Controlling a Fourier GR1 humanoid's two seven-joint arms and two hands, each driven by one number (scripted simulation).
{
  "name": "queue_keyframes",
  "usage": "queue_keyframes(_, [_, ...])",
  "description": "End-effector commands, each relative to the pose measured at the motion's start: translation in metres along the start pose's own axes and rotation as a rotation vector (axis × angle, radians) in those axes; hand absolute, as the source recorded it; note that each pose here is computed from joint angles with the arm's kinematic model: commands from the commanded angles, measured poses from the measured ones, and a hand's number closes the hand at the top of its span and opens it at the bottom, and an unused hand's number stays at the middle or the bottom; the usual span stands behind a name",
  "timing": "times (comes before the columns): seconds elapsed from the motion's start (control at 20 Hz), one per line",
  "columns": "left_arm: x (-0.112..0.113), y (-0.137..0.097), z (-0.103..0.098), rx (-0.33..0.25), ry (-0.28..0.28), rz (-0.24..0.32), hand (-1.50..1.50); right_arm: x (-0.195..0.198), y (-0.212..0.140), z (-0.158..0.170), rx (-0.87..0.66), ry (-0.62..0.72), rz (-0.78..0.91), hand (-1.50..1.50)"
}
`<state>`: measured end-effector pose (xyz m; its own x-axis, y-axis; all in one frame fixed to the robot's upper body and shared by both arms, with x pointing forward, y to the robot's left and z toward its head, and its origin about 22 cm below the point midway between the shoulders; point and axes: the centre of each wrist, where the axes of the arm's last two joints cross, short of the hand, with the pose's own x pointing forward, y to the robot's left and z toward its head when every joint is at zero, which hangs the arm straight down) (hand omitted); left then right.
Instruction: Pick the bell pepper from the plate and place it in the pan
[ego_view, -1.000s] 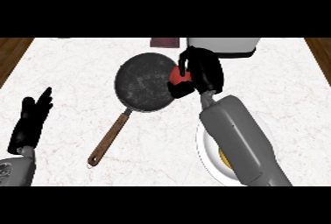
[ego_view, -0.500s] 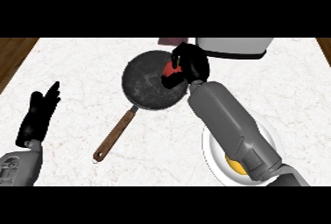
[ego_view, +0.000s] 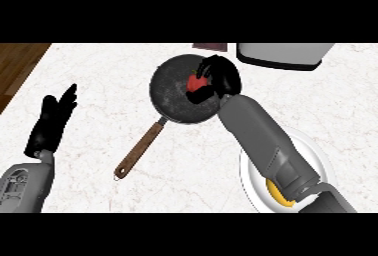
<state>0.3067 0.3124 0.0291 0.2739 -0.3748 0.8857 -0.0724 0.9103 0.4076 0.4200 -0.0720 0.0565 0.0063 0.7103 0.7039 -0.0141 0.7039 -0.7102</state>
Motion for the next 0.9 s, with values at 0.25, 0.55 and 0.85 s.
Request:
queue_keyframes(0.25, [0.014,-0.015,-0.005,-0.042,-0.038,-0.014,0.00,-0.024,0.008,0.003,0.010,0.024,-0.118,-1.50])
queue_keyframes(0.55, [0.015,-0.023,-0.010,-0.045,-0.039,-0.014,0.00,-0.013,0.002,0.000,-0.072,-0.051,-0.243,-1.50])
queue_keyframes(0.85, [0.009,-0.020,-0.011,-0.041,-0.011,-0.008,0.00,-0.004,-0.006,-0.005,-0.219,-0.082,-0.349,-1.50])
